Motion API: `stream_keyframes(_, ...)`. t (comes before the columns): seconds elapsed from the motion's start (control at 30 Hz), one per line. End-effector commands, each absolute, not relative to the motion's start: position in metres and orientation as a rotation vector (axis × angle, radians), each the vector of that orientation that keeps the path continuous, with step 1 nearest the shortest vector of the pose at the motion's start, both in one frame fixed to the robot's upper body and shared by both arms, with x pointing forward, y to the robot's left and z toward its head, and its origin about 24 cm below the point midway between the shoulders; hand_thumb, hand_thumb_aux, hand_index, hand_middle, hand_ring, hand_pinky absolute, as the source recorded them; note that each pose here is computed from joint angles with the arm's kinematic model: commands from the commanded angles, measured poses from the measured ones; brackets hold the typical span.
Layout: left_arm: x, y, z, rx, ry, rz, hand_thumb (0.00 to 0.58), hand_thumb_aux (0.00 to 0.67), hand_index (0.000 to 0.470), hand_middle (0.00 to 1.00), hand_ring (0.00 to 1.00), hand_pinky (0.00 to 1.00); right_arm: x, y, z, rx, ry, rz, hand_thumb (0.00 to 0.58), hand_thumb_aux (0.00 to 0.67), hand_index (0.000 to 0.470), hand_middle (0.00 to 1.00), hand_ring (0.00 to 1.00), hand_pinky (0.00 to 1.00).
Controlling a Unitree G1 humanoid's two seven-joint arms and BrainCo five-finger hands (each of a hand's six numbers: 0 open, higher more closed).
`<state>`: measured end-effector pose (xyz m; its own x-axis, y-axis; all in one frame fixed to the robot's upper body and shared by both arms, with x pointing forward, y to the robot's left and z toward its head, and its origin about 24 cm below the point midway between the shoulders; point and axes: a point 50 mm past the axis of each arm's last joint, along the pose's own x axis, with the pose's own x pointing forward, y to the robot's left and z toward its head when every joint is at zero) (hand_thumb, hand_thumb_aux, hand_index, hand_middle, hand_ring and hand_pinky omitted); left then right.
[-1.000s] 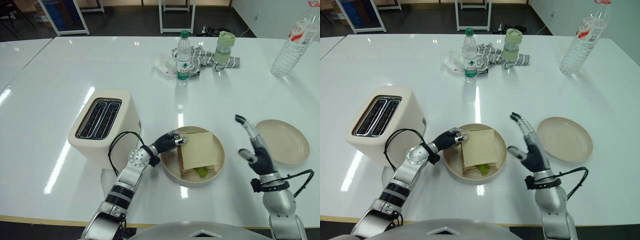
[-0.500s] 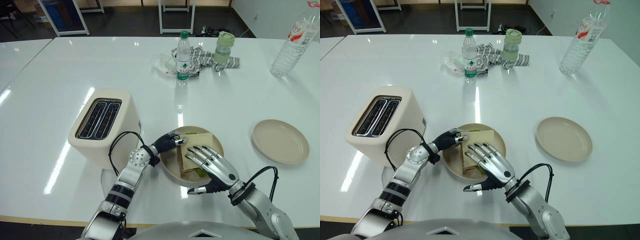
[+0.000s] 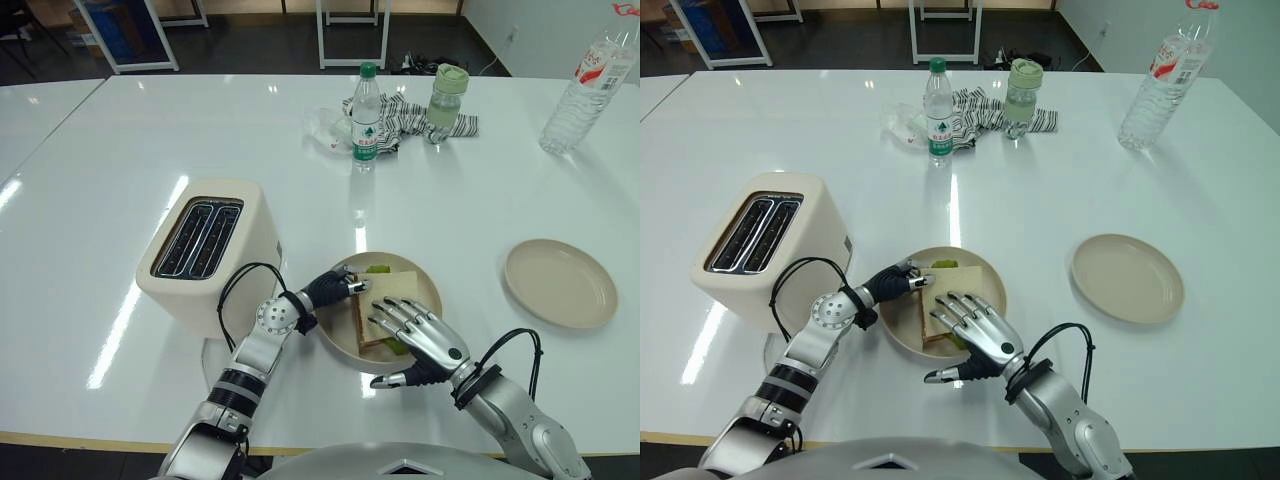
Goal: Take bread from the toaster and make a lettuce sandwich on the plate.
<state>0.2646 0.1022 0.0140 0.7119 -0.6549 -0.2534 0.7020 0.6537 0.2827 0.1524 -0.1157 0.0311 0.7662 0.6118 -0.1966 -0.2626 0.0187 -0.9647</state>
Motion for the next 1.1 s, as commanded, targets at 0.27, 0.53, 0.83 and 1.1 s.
stream_keyframes(0.27, 0.243, 0.107, 0.113, 0.891, -0.451, -0.415, 0.0, 0.0, 0.0, 0.0, 0.0, 0.0, 0.132, -0.131, -0.015, -1.498, -0.016, 0.918, 0.0, 0.0, 0.0, 0.0, 0.0, 0.0)
stream_keyframes(0.53, 0.233, 0.124, 0.129, 0.872, -0.466, -0.308, 0.0, 0.0, 0.0, 0.0, 0.0, 0.0, 0.135, -0.132, -0.017, -1.501, -0.013, 0.916, 0.0, 0.0, 0.0, 0.0, 0.0, 0.0)
stream_keyframes(0.83, 0.229, 0.125, 0.095, 0.645, -0.29, -0.401, 0.0, 0.0, 0.0, 0.0, 0.0, 0.0, 0.16, -0.112, 0.057, -1.163, -0.518, 0.483, 0.0, 0.0, 0.0, 0.0, 0.0, 0.0)
stream_keyframes(1.1, 0.203, 0.143, 0.111, 0.457, -0.267, -0.58, 0.58, 0.67, 0.47, 1.0, 1.0, 1.0, 0.164, -0.137, 0.106, -0.637, -0.481, 0.271, 0.0, 0.0, 0.0, 1.0, 1.0, 1.0)
